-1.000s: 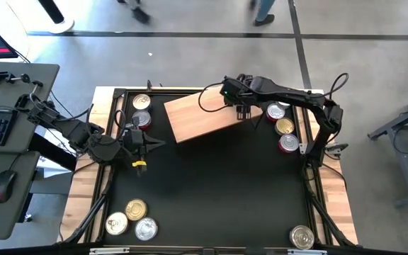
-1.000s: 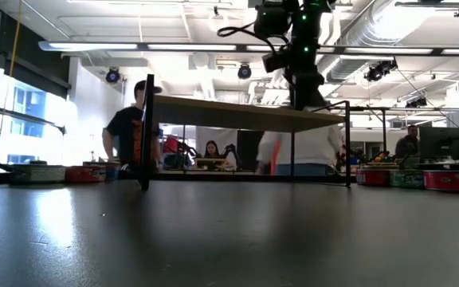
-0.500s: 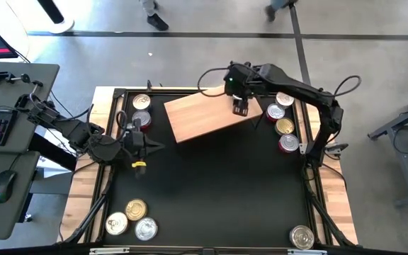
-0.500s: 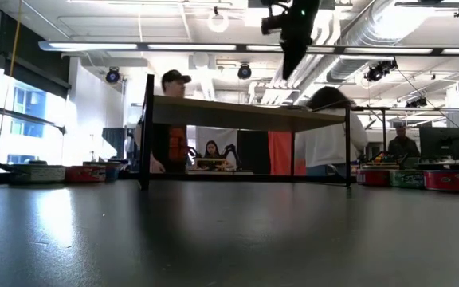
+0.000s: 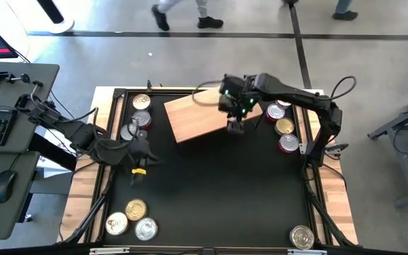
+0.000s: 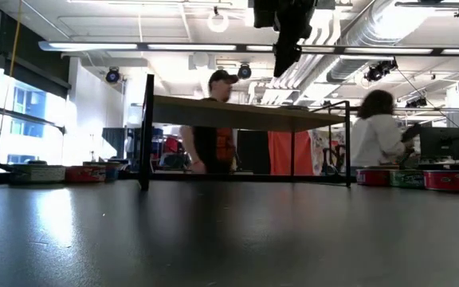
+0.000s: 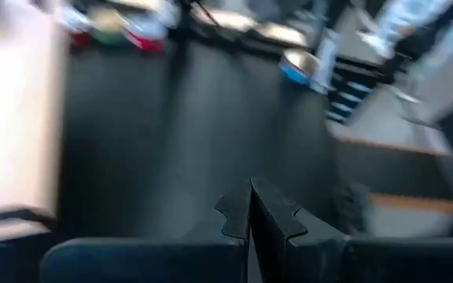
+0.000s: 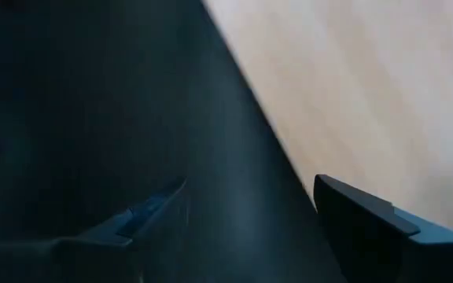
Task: Stack canned seafood by type on shelf
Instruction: Put the bottom gold and green tuna can on the shelf
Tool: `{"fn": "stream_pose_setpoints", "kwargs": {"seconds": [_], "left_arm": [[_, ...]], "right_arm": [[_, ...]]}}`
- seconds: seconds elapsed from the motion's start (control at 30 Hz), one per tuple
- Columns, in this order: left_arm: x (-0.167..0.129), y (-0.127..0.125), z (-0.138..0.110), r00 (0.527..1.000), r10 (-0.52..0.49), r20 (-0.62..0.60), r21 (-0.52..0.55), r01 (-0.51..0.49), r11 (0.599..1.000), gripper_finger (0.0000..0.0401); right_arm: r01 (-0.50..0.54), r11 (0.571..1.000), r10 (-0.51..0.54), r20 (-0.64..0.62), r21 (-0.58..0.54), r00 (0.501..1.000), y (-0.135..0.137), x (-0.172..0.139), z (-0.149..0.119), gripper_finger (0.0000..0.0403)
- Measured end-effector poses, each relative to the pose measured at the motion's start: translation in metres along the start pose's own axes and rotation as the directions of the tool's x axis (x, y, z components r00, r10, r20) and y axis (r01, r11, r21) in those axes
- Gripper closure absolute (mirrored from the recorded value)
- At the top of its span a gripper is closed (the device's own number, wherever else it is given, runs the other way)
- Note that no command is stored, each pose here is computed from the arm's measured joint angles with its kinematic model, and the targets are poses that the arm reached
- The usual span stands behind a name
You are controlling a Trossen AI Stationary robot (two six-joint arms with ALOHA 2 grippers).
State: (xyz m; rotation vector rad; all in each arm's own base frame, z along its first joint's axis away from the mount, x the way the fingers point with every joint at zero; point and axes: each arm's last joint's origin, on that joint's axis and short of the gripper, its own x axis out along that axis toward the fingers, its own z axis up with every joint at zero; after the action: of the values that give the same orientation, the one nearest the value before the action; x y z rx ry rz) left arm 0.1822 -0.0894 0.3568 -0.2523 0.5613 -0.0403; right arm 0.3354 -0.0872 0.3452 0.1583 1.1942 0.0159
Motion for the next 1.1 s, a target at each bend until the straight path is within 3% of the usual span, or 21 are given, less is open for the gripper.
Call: {"fn": "stream_pose_setpoints", "kwargs": {"seconds": [0.1,0.17,0.27,0.33,0.5,0.63,0.7,0.8,0.87,0.97,1.03,1.1], "left_arm": [[0.011,-0.010,-0.009,0.989,-0.090,-0.115,-0.041,0.085,0.996,0.0401],[0.023,-0.019,-0.020,0.976,-0.118,-0.184,-0.054,0.110,0.992,0.0401],[0.042,-0.031,-0.044,0.945,-0.119,-0.306,-0.075,0.101,0.992,0.0401],[0.054,-0.040,-0.059,0.920,-0.118,-0.373,-0.095,0.089,0.992,0.0401],[0.076,-0.057,-0.082,0.883,-0.143,-0.447,-0.119,0.099,0.988,0.0401],[0.084,-0.052,-0.090,0.853,-0.073,-0.517,-0.189,-0.031,0.982,0.0401],[0.083,-0.047,-0.094,0.808,-0.055,-0.586,-0.239,-0.107,0.965,0.0401],[0.075,-0.037,-0.103,0.701,-0.009,-0.713,-0.232,-0.224,0.947,0.0401],[0.070,-0.037,-0.109,0.646,-0.003,-0.763,-0.210,-0.243,0.947,0.0401],[0.071,-0.042,-0.116,0.629,-0.066,-0.774,-0.244,-0.201,0.949,0.0401],[0.072,-0.042,-0.129,0.613,-0.077,-0.786,-0.266,-0.222,0.938,0.0401],[0.075,-0.037,-0.146,0.567,-0.081,-0.820,-0.282,-0.276,0.919,0.0401]], "right_arm": [[0.026,0.995,-0.029,-0.028,-0.099,0.999,0.027,0.012,-0.003,0.0187],[0.022,0.989,-0.023,-0.006,-0.147,1.000,0.044,0.018,-0.008,0.0241],[-0.064,0.982,0.062,-0.019,-0.177,0.998,0.066,0.031,-0.026,0.0352],[-0.127,0.980,0.123,-0.039,-0.153,0.992,0.076,0.041,-0.045,0.0387],[-0.167,0.986,0.167,-0.027,0.007,0.986,0.094,0.054,-0.103,0.0385],[-0.239,0.959,0.225,0.105,0.151,0.969,0.110,0.057,-0.138,0.0398],[-0.282,0.937,0.247,0.183,0.204,0.952,0.119,0.056,-0.150,0.0398],[-0.318,0.915,0.243,0.290,0.249,0.926,0.132,0.057,-0.164,0.0402],[-0.335,0.901,0.230,0.351,0.276,0.908,0.140,0.059,-0.169,0.0401],[-0.349,0.893,0.209,0.425,0.284,0.881,0.151,0.062,-0.173,0.0402],[-0.327,0.901,0.164,0.475,0.284,0.865,0.157,0.062,-0.173,0.0402],[-0.300,0.911,0.124,0.506,0.282,0.854,0.160,0.062,-0.173,0.0402]]}}
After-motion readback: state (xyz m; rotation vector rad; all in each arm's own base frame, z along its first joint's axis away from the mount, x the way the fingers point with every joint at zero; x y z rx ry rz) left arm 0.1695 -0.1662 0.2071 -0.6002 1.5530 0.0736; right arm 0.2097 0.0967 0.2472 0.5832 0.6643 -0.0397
